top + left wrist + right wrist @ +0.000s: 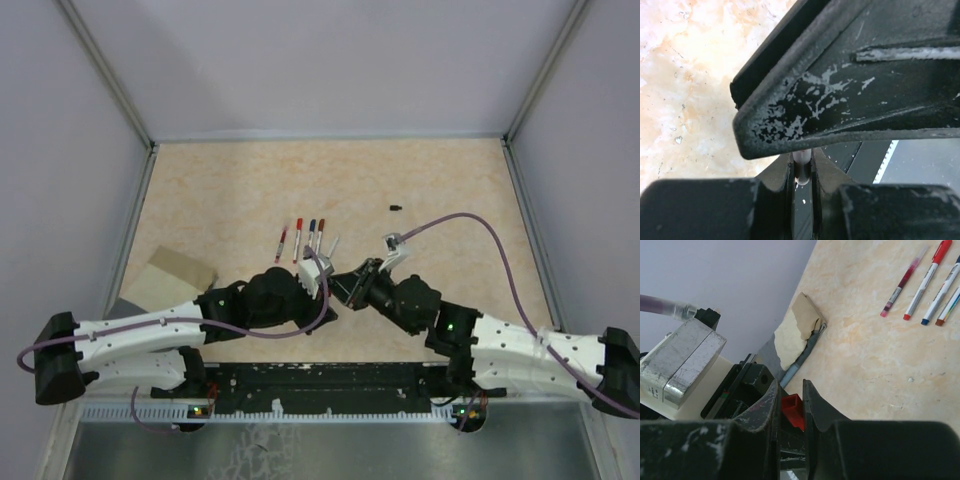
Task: Insert the pens into the pen caps
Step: Press the pen cap onto the pen.
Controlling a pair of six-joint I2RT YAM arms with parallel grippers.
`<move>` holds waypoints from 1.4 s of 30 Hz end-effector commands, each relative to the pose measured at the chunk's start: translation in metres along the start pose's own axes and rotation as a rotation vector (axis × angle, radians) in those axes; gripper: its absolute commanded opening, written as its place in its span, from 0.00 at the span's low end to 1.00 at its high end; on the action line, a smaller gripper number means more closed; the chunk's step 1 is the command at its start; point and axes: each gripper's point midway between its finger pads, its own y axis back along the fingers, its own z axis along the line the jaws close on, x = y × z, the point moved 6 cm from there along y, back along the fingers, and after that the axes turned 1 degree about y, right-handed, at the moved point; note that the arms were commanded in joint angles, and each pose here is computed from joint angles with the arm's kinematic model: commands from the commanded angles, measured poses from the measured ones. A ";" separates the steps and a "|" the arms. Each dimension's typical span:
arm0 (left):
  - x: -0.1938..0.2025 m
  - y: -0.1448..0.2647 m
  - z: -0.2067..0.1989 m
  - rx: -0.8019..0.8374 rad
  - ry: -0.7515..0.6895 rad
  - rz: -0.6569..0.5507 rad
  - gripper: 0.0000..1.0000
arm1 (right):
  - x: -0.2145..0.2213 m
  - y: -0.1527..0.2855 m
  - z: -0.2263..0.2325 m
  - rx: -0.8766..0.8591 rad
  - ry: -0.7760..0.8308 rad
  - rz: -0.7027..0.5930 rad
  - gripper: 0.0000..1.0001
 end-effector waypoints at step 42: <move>-0.130 0.023 -0.049 0.190 -0.053 -0.440 0.00 | -0.017 0.054 0.003 0.178 0.250 0.115 0.02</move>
